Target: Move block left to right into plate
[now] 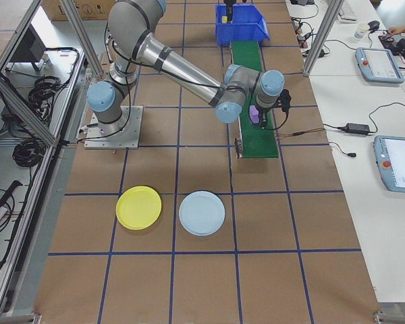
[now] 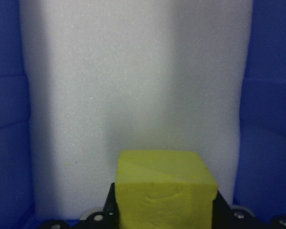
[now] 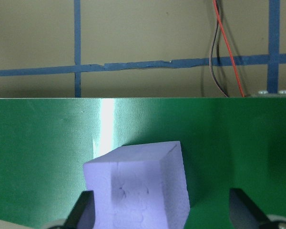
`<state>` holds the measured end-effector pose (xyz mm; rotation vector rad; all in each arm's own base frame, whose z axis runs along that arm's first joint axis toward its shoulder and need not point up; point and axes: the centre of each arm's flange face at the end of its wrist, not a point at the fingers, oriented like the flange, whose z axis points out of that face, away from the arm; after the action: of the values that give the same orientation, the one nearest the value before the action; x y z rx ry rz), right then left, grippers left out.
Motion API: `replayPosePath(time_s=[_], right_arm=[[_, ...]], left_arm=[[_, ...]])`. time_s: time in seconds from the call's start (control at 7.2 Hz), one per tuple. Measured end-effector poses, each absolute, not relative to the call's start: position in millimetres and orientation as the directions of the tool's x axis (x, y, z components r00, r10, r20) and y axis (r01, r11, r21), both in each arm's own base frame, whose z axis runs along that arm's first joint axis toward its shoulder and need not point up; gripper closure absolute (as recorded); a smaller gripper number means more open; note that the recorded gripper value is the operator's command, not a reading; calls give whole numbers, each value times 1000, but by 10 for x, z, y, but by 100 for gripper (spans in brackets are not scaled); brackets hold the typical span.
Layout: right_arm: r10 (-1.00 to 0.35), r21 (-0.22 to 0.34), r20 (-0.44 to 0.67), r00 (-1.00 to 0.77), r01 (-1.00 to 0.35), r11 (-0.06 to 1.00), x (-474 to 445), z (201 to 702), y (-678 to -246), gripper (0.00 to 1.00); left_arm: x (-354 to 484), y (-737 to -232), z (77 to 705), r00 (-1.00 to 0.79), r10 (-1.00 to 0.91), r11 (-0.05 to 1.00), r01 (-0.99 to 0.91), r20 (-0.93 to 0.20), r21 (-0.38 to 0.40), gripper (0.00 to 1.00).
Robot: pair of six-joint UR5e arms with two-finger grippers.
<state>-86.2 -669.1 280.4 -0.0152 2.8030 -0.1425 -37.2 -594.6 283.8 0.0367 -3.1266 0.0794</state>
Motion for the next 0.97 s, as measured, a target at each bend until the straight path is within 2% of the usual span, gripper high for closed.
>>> replayPosePath(time_s=[0.56,0.69,0.97], right_arm=[[-20,-51,-254,-967,-8,999,-922,2650,-6676,0],[-21,-50,-248,-969,-9,999,-925,2654,-6680,0],[-20,-49,-245,-969,-8,999,-931,2645,-6685,0]], left_arm=[[-482,-5961,4648,-1000,-26,980,-26,5,-197,56],[-587,-5939,4836,-1000,-21,972,-25,17,-234,56],[-968,-6039,4779,-998,6,961,-10,58,-278,56]])
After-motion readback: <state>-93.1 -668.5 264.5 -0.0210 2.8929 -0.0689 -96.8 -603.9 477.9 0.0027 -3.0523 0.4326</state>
